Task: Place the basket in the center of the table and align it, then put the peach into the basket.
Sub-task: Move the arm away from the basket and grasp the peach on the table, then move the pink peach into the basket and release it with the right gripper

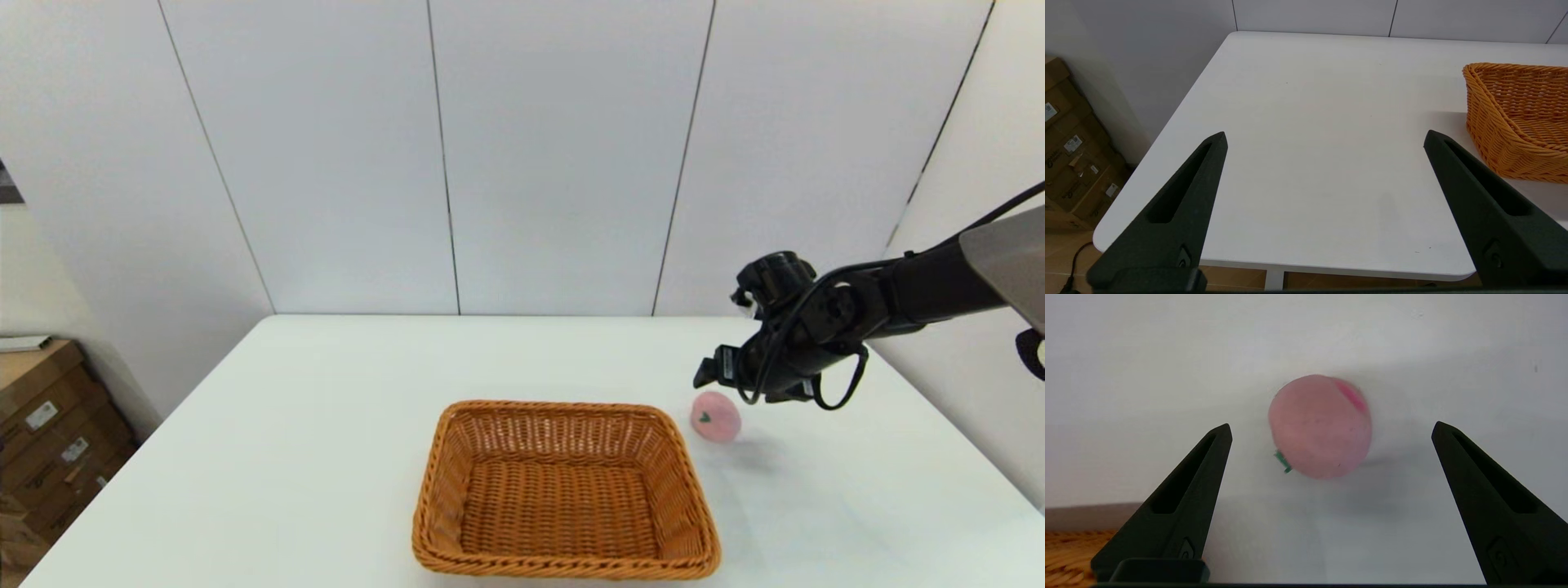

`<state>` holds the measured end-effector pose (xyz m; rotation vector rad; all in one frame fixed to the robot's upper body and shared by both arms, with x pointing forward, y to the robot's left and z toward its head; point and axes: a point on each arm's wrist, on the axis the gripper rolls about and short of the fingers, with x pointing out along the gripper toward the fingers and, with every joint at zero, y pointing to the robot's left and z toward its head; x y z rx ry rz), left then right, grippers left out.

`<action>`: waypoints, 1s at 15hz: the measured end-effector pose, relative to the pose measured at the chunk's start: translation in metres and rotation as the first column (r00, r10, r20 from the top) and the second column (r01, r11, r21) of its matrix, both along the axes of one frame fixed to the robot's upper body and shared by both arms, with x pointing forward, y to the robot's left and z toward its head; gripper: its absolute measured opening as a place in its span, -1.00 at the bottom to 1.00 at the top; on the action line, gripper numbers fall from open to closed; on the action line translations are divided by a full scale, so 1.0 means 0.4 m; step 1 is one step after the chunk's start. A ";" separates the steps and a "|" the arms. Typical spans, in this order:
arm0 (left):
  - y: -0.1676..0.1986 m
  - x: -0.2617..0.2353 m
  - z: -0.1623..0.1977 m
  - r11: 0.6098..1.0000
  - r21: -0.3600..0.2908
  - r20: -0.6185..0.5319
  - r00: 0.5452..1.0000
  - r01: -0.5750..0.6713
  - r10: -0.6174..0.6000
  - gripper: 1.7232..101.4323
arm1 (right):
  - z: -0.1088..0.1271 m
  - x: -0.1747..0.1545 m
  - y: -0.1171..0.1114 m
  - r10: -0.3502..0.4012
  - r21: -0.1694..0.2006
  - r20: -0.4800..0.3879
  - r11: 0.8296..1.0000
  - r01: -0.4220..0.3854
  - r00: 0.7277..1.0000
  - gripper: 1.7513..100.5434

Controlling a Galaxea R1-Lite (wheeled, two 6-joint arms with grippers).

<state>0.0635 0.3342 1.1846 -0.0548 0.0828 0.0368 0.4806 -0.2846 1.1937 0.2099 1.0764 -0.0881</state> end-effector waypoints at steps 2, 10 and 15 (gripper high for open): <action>0.000 0.000 0.000 1.000 0.000 0.000 1.000 0.000 0.000 0.93 | -0.022 0.004 0.002 0.000 -0.005 -0.025 1.000 0.000 1.000 0.93; 0.000 0.000 0.000 1.000 0.000 0.000 1.000 0.000 0.000 0.93 | -0.109 0.015 0.025 0.019 -0.013 -0.110 1.000 -0.021 0.994 0.01; 0.000 0.000 0.000 1.000 0.000 0.000 1.000 0.001 -0.001 0.93 | -0.050 0.012 0.016 0.009 0.000 -0.058 1.000 -0.009 0.998 -0.92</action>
